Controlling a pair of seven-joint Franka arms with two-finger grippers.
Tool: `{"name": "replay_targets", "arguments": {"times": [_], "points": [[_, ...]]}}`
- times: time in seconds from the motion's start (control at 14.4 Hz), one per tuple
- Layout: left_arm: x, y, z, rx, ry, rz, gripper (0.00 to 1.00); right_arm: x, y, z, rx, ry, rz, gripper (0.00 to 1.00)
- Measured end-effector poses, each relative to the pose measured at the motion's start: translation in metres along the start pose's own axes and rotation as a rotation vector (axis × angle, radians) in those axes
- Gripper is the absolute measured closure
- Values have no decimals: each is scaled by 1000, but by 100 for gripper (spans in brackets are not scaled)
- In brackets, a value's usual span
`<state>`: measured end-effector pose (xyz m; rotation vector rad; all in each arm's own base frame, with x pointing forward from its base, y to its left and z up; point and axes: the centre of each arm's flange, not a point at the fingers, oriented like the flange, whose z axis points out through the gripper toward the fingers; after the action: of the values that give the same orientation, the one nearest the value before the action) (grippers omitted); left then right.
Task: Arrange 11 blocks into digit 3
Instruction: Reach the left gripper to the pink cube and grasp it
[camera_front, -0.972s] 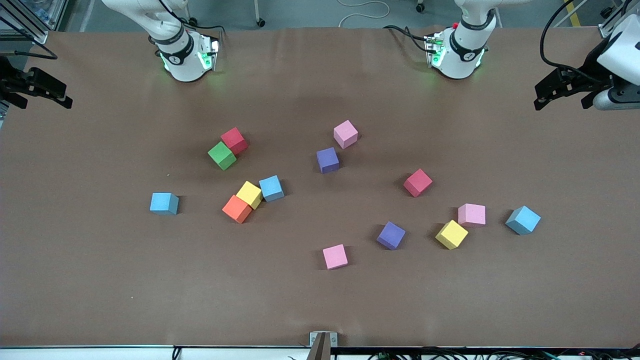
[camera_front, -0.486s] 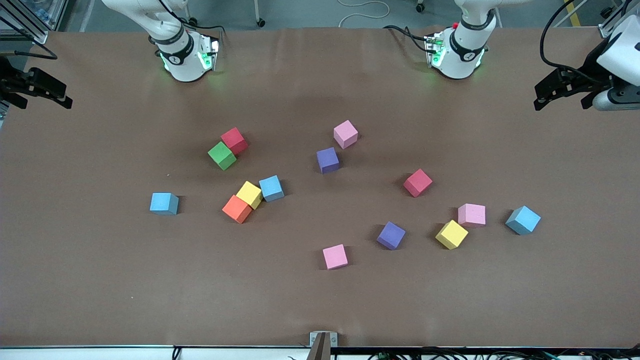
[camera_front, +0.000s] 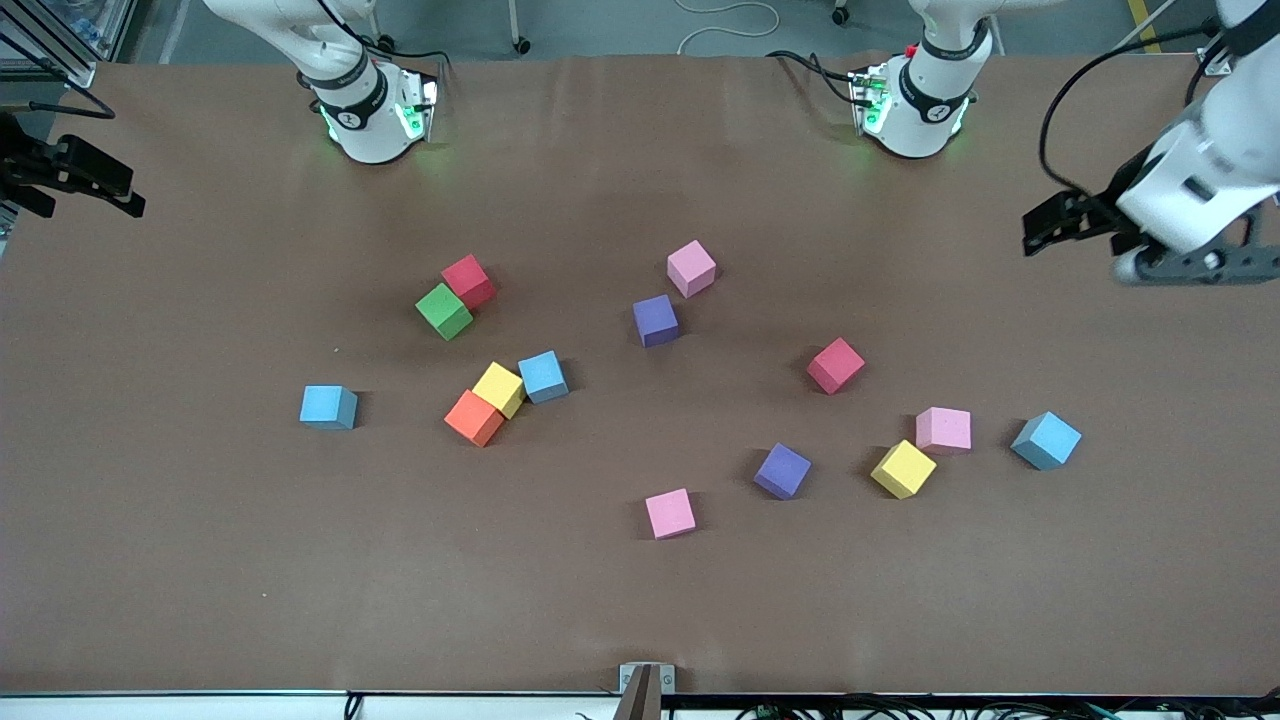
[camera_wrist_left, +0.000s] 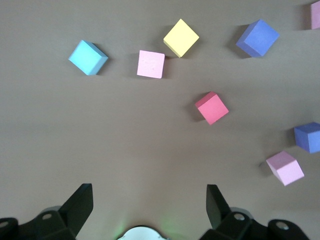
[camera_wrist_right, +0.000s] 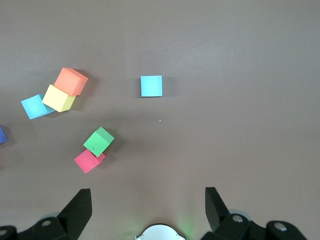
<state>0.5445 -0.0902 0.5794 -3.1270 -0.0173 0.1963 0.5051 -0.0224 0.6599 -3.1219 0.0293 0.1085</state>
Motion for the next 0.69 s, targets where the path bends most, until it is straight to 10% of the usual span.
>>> {"name": "replay_targets", "arguments": {"times": [0.69], "points": [[-27,139,199,-21,49,-328,0,1,2,2,1,-6,4,0]]}}
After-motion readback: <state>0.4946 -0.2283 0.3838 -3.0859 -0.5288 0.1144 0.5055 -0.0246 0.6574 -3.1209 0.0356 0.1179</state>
